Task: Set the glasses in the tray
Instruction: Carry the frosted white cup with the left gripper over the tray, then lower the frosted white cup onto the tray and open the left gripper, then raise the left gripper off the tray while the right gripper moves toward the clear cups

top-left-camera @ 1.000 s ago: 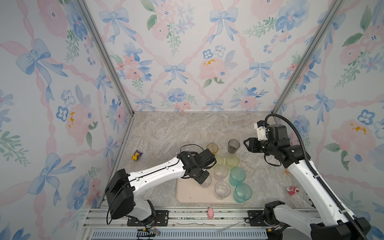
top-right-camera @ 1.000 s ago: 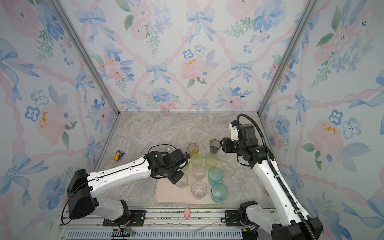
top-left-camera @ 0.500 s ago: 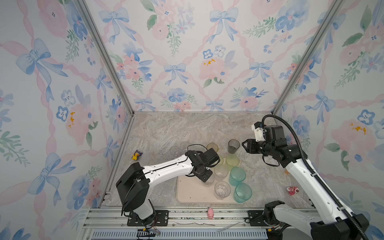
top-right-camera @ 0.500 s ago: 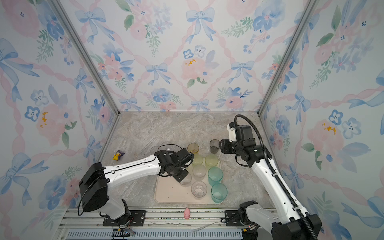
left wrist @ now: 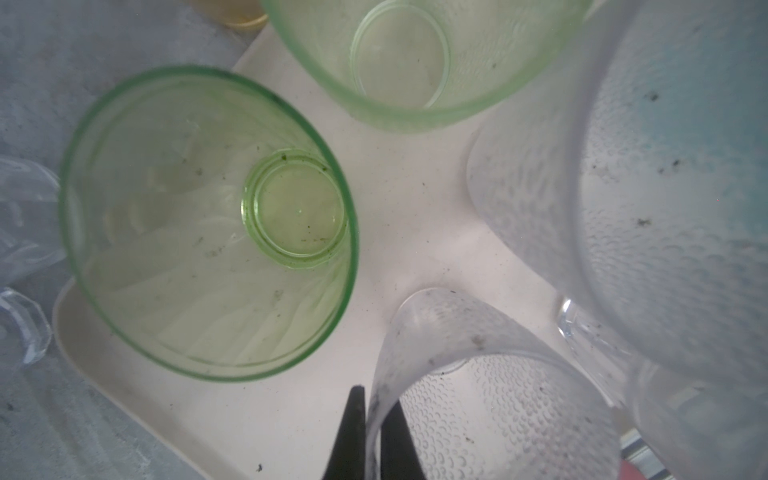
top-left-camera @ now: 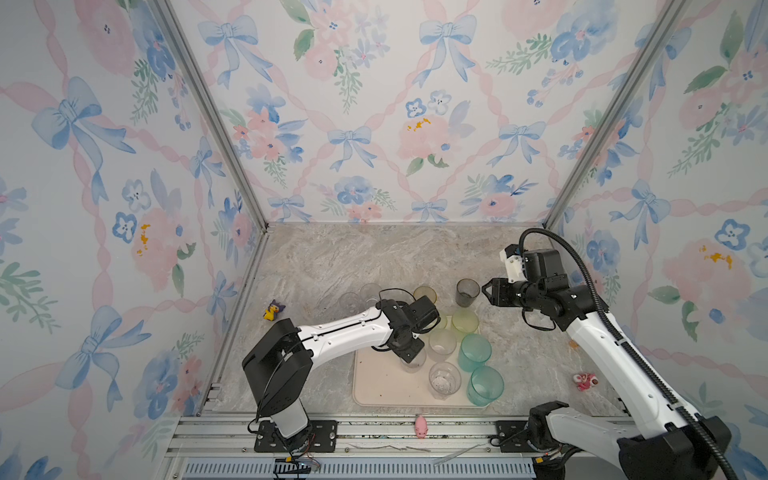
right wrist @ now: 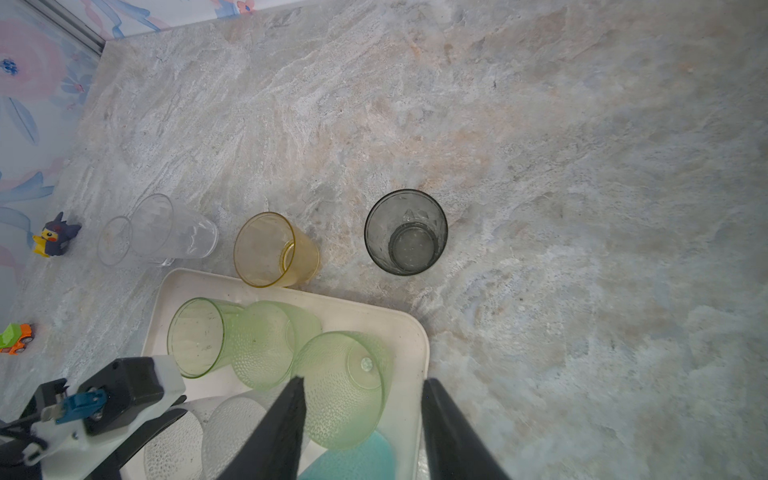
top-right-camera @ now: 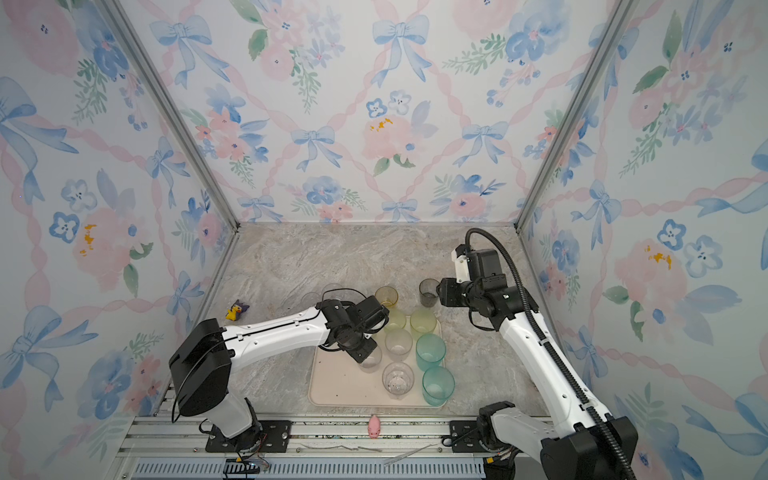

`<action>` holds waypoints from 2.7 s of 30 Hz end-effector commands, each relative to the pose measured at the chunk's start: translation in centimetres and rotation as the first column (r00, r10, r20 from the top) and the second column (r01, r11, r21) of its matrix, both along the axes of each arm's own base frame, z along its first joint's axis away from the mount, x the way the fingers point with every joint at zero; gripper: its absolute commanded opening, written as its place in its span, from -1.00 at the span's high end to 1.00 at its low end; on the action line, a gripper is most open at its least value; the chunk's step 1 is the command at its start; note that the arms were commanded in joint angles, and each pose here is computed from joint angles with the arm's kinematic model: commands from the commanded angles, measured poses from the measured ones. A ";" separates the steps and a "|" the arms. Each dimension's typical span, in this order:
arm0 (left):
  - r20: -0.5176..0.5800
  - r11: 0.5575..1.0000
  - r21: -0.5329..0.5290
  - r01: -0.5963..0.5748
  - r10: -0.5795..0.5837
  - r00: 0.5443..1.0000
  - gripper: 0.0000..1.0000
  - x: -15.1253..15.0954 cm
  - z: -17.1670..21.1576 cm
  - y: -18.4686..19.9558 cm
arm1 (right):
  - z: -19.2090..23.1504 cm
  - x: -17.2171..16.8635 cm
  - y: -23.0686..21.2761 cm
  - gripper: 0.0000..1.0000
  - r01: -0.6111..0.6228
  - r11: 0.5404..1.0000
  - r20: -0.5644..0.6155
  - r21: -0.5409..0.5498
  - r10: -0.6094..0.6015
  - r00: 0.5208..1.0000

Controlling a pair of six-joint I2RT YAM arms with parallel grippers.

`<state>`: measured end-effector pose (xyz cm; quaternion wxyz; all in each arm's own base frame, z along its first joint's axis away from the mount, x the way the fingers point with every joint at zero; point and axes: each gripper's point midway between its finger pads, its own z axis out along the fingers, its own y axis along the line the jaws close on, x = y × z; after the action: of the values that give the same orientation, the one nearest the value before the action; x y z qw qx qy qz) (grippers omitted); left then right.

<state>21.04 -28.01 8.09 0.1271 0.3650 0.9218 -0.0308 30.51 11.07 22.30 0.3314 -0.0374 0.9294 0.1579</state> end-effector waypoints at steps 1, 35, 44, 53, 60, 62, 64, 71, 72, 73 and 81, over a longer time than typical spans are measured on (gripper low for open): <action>0.027 1.000 -0.012 -0.004 0.005 1.000 1.00 1.3 0.3 -0.3 | -0.3 0.1 0.4 0.03 -0.011 1.000 -0.010 -0.003 0.011 1.000; 0.018 0.991 -0.131 0.027 -0.024 1.000 0.30 0.1 3.0 -0.5 | -0.5 0.5 0.7 0.02 -0.012 1.000 -0.017 -0.006 0.012 1.000; 0.068 0.974 -0.226 0.004 0.012 0.998 0.34 0.2 6.6 0.8 | -0.3 0.6 0.8 0.02 -0.014 1.000 -0.012 -0.002 0.014 1.000; 0.247 0.920 -0.269 -0.285 0.352 0.903 0.59 7.7 10.7 10.2 | -0.4 0.2 3.2 0.03 -0.077 0.997 -0.015 0.014 0.077 0.997; 0.289 0.892 -0.271 -0.362 0.434 0.854 0.61 11.6 11.1 13.4 | -1.0 -1.0 10.4 0.28 -0.280 0.960 -0.068 0.007 0.280 0.958; 0.292 0.885 -0.288 -0.366 0.446 0.846 0.61 12.2 11.4 13.8 | -1.3 -1.1 13.0 0.38 -0.340 0.941 -0.083 0.012 0.339 0.937; 0.299 0.875 -0.316 -0.367 0.459 0.837 0.60 12.7 11.7 14.0 | -1.8 -0.9 15.5 0.45 -0.387 0.922 -0.106 0.012 0.386 0.917; 0.298 0.855 -0.361 -0.372 0.484 0.823 0.61 13.9 12.1 14.6 | -4.2 0.6 23.5 0.49 -0.499 0.866 -0.161 0.008 0.494 0.855; 0.300 0.854 -0.365 -0.371 0.485 0.822 0.60 13.9 12.2 14.7 | -4.6 0.9 24.2 0.50 -0.505 0.863 -0.167 0.007 0.499 0.851; 0.301 0.853 -0.369 -0.369 0.485 0.821 0.61 13.9 12.3 14.7 | -4.9 1.1 24.8 0.51 -0.510 0.860 -0.175 0.008 0.504 0.846; 0.328 0.837 -0.418 -0.354 0.503 0.800 0.58 13.3 14.3 15.5 | -7.6 3.3 27.4 0.54 -0.501 0.864 -0.204 -0.056 0.481 0.853</action>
<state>34.68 -12.51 21.04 0.3674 0.1053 0.9217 -0.0659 33.51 38.26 14.97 0.1910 -0.2758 0.9184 0.2098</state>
